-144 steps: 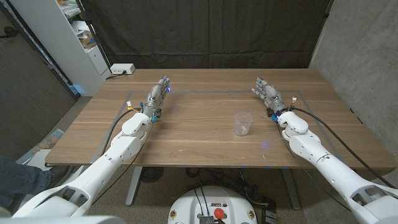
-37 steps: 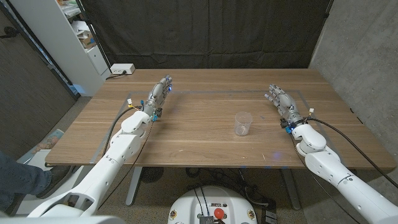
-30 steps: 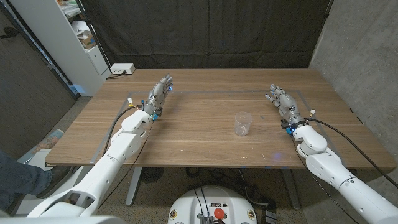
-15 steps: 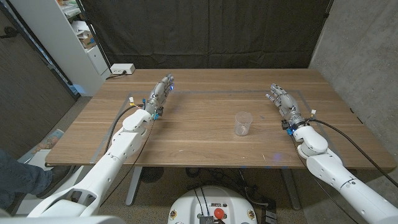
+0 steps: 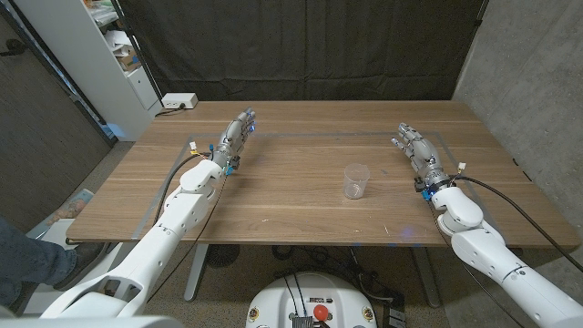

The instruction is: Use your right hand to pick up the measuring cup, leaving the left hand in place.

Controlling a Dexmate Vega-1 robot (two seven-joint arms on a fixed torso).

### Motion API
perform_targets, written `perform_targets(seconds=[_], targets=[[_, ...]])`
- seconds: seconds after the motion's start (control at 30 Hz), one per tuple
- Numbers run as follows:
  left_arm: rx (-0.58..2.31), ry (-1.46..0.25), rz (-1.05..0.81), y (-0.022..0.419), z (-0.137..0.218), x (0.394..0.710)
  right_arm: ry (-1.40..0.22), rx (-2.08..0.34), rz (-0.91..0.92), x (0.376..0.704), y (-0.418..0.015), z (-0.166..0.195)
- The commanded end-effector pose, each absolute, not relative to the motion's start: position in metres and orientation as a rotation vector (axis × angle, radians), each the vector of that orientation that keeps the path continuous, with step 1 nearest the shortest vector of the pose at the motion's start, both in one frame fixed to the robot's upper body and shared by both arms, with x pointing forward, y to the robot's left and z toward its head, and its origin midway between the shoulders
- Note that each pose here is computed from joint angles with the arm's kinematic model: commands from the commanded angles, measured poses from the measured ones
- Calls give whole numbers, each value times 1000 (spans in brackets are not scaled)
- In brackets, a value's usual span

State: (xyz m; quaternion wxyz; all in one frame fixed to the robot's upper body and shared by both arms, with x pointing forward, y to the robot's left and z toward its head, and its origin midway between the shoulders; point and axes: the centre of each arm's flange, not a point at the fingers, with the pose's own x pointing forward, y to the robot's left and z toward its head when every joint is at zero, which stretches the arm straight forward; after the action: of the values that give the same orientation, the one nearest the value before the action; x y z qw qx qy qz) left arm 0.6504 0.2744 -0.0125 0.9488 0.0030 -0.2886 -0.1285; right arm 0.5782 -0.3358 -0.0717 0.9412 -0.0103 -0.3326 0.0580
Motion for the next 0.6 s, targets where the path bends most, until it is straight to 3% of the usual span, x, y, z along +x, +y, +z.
perform_targets(seconds=[0.03, 0.6], targets=[[13, -596, -268, 274, -10, 650, -669, -20, 114, 571, -336, -80], [8, -588, -270, 275, -13, 653, -664, -24, 117, 565, -330, -86]])
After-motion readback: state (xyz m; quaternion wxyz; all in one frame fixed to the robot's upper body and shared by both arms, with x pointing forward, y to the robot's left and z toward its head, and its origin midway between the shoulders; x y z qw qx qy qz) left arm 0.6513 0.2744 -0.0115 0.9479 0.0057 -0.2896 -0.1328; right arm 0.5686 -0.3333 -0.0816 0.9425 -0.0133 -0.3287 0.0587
